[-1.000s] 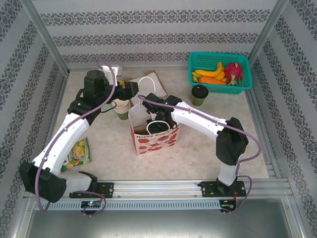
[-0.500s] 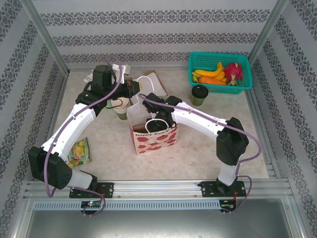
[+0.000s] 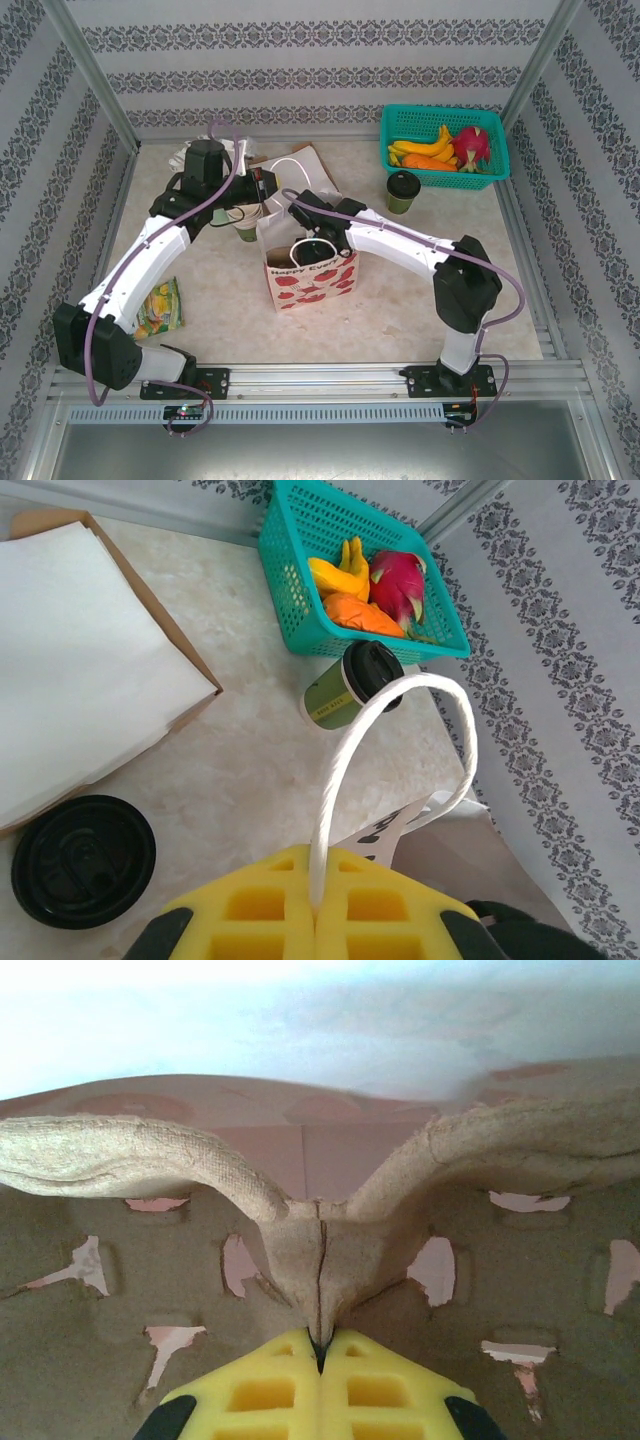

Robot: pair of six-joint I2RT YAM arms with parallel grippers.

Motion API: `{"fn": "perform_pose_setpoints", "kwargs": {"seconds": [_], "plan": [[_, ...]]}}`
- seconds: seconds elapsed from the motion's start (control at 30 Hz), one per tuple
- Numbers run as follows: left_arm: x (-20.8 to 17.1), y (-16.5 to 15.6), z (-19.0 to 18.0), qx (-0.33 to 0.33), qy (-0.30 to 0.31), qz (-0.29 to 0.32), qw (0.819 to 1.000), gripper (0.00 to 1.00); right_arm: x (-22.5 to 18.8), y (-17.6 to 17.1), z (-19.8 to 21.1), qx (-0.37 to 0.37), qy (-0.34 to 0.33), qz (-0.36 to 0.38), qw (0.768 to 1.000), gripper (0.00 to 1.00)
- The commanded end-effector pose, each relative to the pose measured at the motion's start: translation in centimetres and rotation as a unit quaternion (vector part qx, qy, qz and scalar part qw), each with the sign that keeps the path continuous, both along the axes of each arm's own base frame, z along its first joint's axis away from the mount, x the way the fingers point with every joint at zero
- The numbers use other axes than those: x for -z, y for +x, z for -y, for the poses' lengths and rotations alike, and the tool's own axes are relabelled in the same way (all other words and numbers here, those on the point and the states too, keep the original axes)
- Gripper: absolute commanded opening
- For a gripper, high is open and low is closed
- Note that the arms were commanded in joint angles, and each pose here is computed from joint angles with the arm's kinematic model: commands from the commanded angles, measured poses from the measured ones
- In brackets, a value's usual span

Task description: Pack the takeout coffee

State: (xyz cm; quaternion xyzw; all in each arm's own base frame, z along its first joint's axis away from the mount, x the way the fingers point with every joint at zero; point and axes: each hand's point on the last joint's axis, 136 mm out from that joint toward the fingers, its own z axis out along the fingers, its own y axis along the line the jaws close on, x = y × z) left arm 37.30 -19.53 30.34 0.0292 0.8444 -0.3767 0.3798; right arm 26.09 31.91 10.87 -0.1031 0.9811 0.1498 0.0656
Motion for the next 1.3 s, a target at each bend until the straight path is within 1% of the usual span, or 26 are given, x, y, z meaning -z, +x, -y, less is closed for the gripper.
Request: {"fn": "perform_pose_setpoints", "kwargs": {"seconds": [0.0,0.07,0.2,0.27,0.3,0.37,0.43,0.57,0.63,0.67,0.7,0.73,0.83,0.87,0.9,1.17,1.27], "plan": [[-1.4,0.6,-0.7,-0.02,0.005,0.01,1.0,0.0,1.2,-0.2,0.3,-0.022,-0.022,-0.005,1.0,0.0],[-1.7,0.9,-0.7,-0.023,0.005,0.014,1.0,0.0,1.7,-0.3,0.5,-0.025,-0.031,-0.008,0.999,0.01],[-1.5,1.2,-0.8,-0.027,0.007,0.011,1.0,0.0,2.9,-0.4,0.4,-0.021,-0.038,-0.015,0.999,0.1],[-1.4,1.2,-0.8,-0.028,0.009,0.009,1.0,0.0,3.5,-0.3,0.3,-0.017,-0.042,-0.02,0.999,0.13],[-1.3,1.2,-0.8,-0.028,0.01,0.008,1.0,0.0,3.8,-0.3,0.4,-0.014,-0.046,-0.023,0.999,0.15],[-1.1,1.2,-0.8,-0.027,0.01,0.007,1.0,0.0,3.8,-0.3,0.2,-0.013,-0.046,-0.027,0.998,0.23],[-1.1,1.1,-0.7,-0.023,0.013,0.007,1.0,0.0,3.1,-0.2,-0.2,-0.023,-0.036,-0.023,0.999,0.32],[-0.7,1.1,-0.8,-0.017,0.025,0.008,1.0,0.0,-0.4,-0.1,-0.7,-0.072,-0.019,0.003,0.997,0.48],[-0.5,1.1,-0.7,-0.013,0.028,0.009,0.999,0.0,-1.7,-0.4,-0.7,-0.104,-0.016,0.01,0.994,0.51],[-0.5,1.2,-0.6,-0.011,0.029,0.009,0.999,0.0,-2.1,-0.5,-0.6,-0.116,-0.016,0.011,0.993,0.51],[-0.4,1.3,-0.6,-0.01,0.03,0.01,0.999,0.0,-2.3,-0.7,-0.6,-0.127,-0.015,0.011,0.992,0.5],[-0.3,1.3,-0.6,-0.009,0.031,0.011,0.999,0.0,-2.2,-0.8,-0.6,-0.136,-0.014,0.008,0.991,0.44],[-0.4,1.4,-0.6,-0.008,0.033,0.014,0.999,0.0,-1.1,-1.1,0.3,-0.142,-0.032,-0.008,0.989,0.11],[-0.4,1.4,-0.6,-0.008,0.034,0.015,0.999,0.0,-0.5,-1.2,0.5,-0.145,-0.039,-0.015,0.988,0.03],[-0.4,1.5,-0.6,-0.007,0.036,0.015,0.999,0.0,-0.2,-1.3,0.8,-0.149,-0.046,-0.019,0.988,0.0],[-0.4,1.3,-0.5,0.001,0.039,0.015,0.999,0.0,2.3,-2.1,1.8,-0.182,-0.085,-0.053,0.978,0.0],[-0.3,1.3,-0.4,0.001,0.038,0.014,0.999,0.0,2.9,-2.1,2.1,-0.183,-0.095,-0.057,0.977,0.0]]}}
